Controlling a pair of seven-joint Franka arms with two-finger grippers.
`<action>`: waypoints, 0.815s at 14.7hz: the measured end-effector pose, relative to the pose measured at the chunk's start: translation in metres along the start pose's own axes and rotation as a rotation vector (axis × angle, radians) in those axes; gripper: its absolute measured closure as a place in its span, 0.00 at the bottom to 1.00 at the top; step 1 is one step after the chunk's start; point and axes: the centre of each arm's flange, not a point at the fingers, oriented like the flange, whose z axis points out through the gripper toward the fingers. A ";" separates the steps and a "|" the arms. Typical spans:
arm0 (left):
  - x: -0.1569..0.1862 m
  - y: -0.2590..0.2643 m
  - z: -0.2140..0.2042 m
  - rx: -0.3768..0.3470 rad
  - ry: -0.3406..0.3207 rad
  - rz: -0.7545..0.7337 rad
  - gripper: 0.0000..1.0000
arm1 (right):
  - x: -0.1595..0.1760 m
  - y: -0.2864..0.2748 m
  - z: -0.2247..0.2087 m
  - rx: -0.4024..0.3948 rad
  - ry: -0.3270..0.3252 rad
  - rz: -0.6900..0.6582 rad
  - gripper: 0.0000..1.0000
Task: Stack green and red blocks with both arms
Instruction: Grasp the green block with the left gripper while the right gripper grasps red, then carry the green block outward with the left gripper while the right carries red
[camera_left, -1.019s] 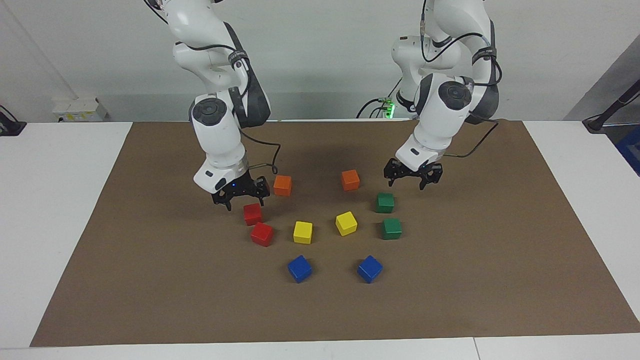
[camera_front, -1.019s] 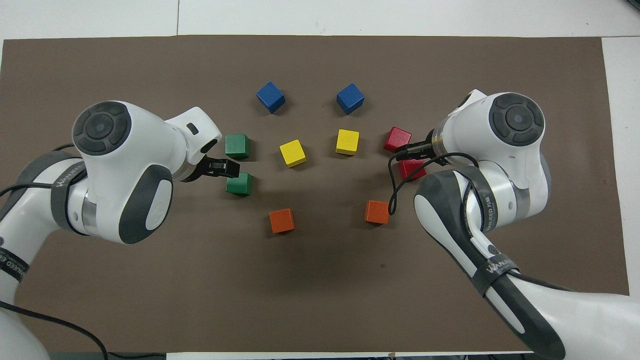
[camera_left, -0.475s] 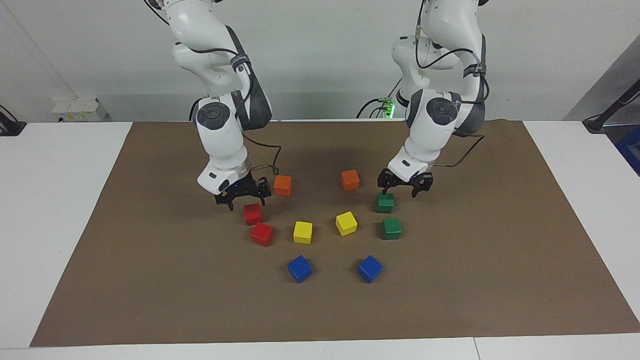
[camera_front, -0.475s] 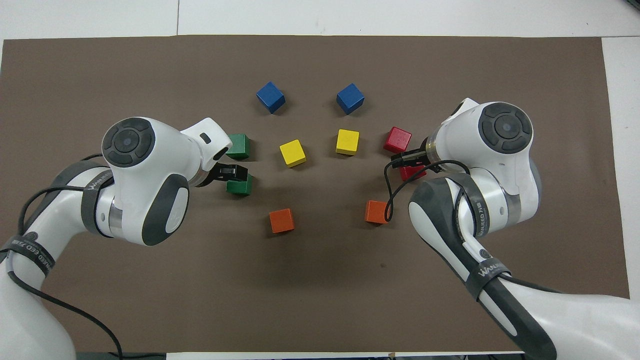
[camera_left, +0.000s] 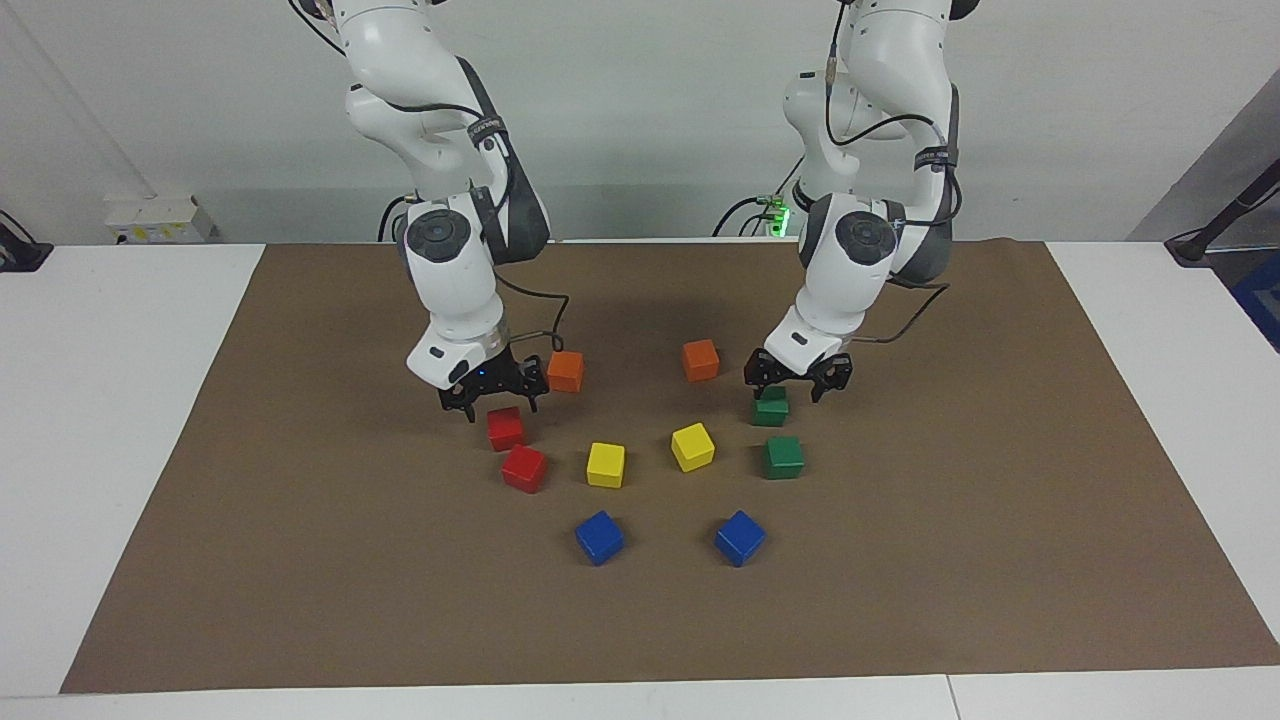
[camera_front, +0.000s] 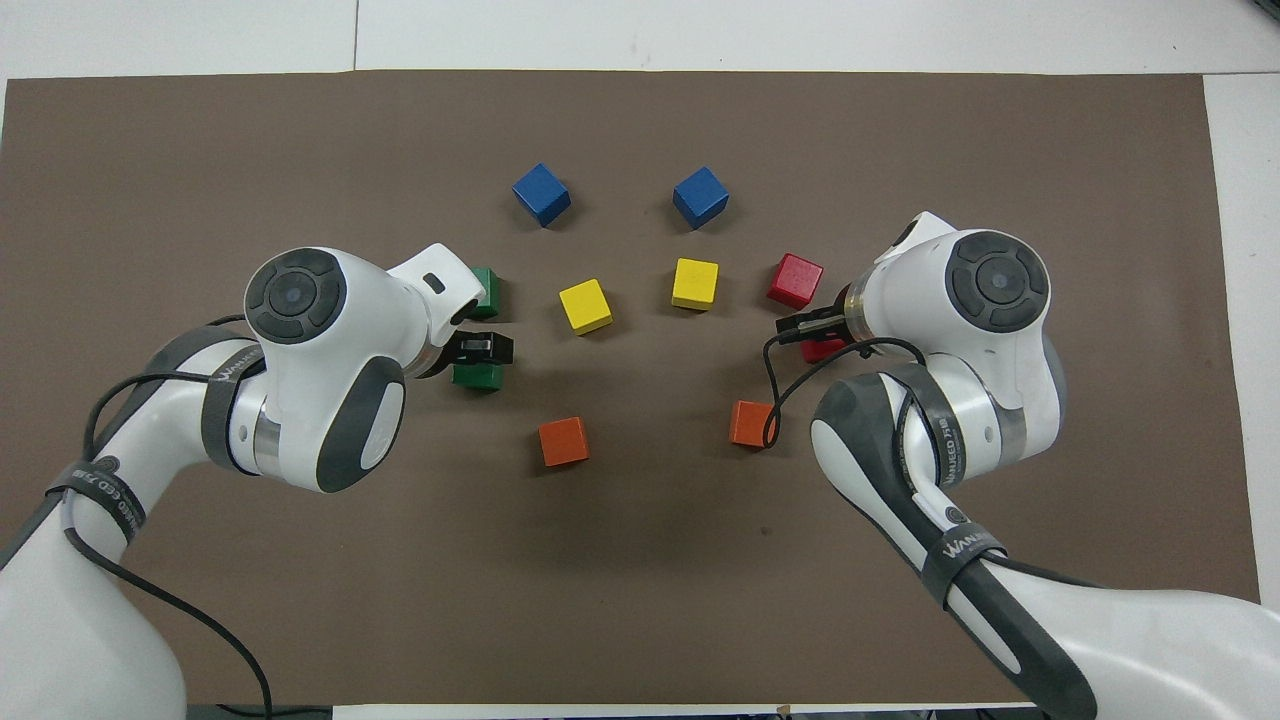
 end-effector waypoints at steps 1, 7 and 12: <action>0.000 0.000 0.007 0.009 -0.006 0.009 0.00 | -0.001 0.001 0.002 0.000 0.000 0.002 0.00; 0.001 -0.004 0.011 0.035 -0.005 0.026 0.02 | -0.003 0.003 0.014 0.001 0.012 0.005 0.00; 0.001 -0.004 0.010 0.035 -0.004 0.024 0.45 | -0.002 0.002 0.014 0.003 0.025 0.004 0.00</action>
